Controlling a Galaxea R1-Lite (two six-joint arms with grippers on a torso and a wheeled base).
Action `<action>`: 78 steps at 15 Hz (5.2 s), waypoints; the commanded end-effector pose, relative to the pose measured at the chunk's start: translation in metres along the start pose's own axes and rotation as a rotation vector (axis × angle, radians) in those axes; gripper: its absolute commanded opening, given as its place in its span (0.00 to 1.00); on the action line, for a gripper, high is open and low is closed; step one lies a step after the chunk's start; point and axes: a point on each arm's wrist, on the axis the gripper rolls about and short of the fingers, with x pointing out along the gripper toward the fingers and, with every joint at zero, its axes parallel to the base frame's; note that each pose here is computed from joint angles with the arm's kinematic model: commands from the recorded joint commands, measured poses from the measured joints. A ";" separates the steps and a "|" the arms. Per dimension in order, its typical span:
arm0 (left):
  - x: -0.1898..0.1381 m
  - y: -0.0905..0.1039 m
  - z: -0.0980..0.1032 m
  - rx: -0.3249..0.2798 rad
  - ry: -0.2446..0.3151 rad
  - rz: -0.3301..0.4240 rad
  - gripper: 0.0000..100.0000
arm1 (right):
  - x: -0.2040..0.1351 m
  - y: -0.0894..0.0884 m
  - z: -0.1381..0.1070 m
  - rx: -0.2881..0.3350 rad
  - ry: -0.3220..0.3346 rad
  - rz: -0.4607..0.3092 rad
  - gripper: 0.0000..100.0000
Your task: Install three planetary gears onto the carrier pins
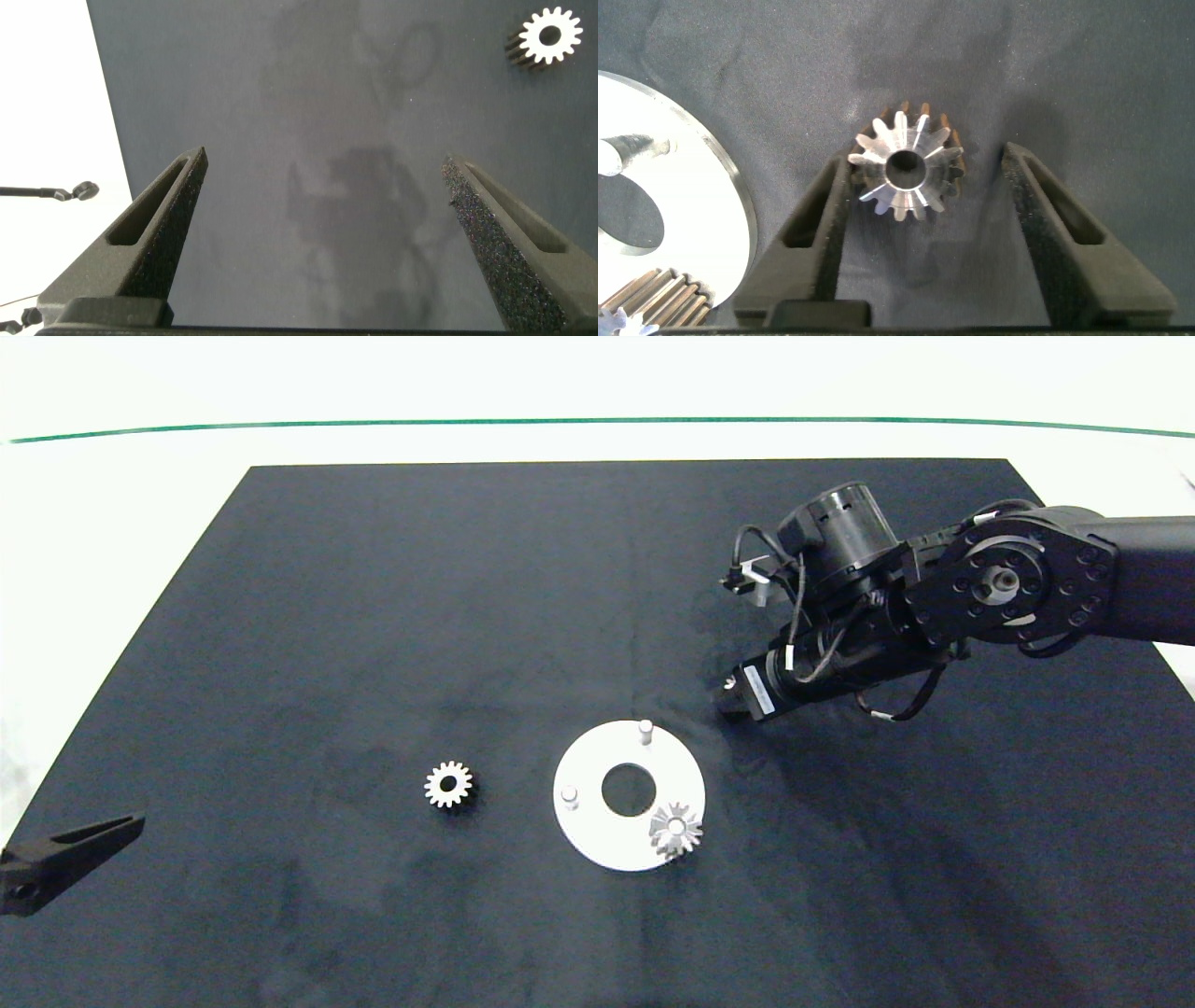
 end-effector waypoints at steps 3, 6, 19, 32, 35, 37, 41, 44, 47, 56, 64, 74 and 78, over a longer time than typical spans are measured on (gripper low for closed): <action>0.001 0.000 0.000 0.003 0.005 -0.003 1.00 | -0.002 0.000 0.000 0.000 -0.002 -0.001 0.52; 0.001 0.000 -0.001 0.003 0.009 -0.004 1.00 | -0.001 0.000 0.000 -0.001 0.000 0.001 0.46; 0.001 -0.001 -0.001 0.003 0.009 -0.006 1.00 | -0.006 -0.001 0.002 0.002 -0.015 0.002 0.19; 0.002 -0.001 -0.001 0.003 0.009 -0.004 1.00 | -0.051 0.076 0.018 -0.124 -0.150 0.158 0.19; 0.002 -0.001 -0.002 0.003 0.012 -0.005 1.00 | -0.041 0.084 0.019 -0.139 -0.128 0.156 0.19; 0.002 -0.001 -0.002 0.003 0.014 -0.006 1.00 | -0.036 0.086 0.021 -0.146 -0.103 0.154 0.19; 0.003 -0.001 -0.002 0.005 0.015 -0.006 1.00 | -0.036 0.091 0.017 -0.161 -0.080 0.163 0.19; 0.003 -0.001 -0.002 0.005 0.015 -0.006 1.00 | -0.034 0.095 0.016 -0.169 -0.073 0.168 0.19; 0.003 -0.001 -0.002 0.004 0.017 -0.005 1.00 | -0.031 0.096 0.013 -0.174 -0.058 0.168 0.19; 0.003 -0.001 -0.002 0.004 0.015 -0.005 1.00 | -0.027 0.096 0.010 -0.179 -0.039 0.156 0.19; 0.003 -0.001 -0.002 0.005 0.015 -0.006 1.00 | -0.019 0.098 0.008 -0.182 -0.023 0.154 0.19; 0.003 -0.001 -0.002 0.005 0.013 -0.007 1.00 | -0.019 0.100 0.011 -0.174 -0.038 0.154 0.19; 0.002 -0.001 -0.002 0.005 0.012 -0.005 1.00 | -0.019 0.100 0.011 -0.176 -0.036 0.154 0.19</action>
